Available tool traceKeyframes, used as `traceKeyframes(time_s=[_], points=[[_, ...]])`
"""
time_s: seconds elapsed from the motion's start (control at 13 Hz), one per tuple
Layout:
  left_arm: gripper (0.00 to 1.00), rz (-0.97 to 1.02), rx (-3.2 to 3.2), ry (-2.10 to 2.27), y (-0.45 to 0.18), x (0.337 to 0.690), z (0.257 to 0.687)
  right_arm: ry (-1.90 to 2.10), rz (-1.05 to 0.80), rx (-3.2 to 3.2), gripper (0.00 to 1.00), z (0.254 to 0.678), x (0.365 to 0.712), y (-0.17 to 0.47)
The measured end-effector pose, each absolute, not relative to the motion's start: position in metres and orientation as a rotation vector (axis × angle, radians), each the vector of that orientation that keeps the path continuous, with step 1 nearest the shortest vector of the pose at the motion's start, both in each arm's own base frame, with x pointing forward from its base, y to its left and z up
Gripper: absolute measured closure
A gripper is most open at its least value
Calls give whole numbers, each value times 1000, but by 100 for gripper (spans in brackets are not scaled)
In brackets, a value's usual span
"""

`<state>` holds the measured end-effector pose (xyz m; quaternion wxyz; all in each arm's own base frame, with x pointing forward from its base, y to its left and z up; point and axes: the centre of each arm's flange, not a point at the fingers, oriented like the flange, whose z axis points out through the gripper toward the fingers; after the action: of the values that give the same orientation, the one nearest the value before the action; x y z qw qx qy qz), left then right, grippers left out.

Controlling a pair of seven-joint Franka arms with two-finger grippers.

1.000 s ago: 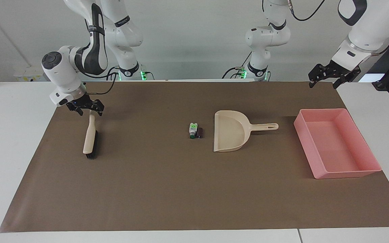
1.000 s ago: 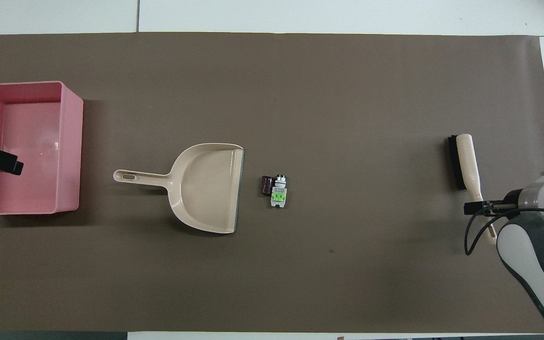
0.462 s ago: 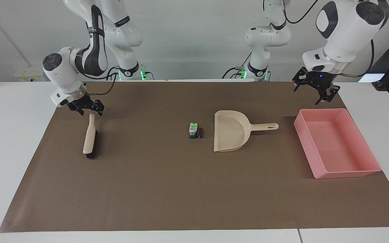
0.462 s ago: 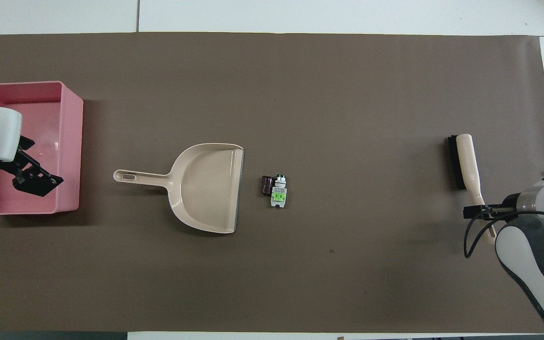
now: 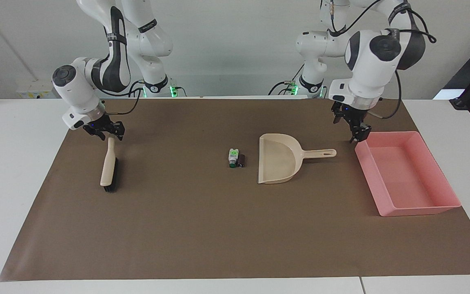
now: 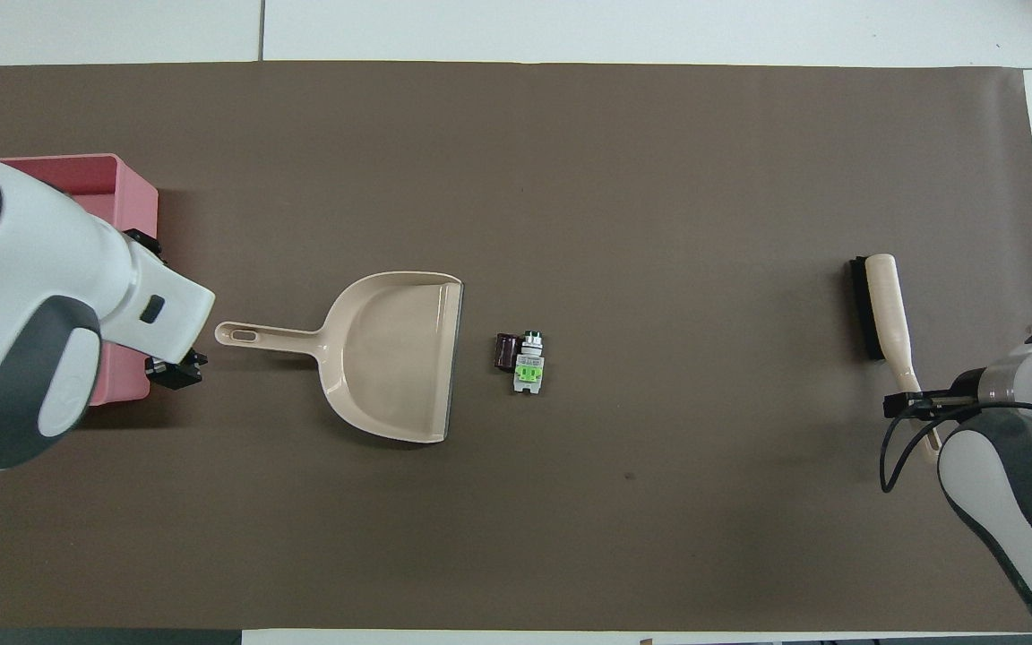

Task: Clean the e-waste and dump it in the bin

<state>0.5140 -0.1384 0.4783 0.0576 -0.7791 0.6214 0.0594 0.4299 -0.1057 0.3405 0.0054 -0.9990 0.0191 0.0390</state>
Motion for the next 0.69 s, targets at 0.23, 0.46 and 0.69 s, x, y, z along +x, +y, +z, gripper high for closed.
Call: traceKeyframes(time_s=[0.23,0.46,0.69], points=[[3,277,-2169,1975,-172,498,427,60,122,-3128,56,341,430,-106],[4,337,-2015,1998,-195,492,390,57,121,-3128,74,341,430,-105],[7,369,-1938,2000,-203,483,359,47,117,-3130,74,346,434,-104]])
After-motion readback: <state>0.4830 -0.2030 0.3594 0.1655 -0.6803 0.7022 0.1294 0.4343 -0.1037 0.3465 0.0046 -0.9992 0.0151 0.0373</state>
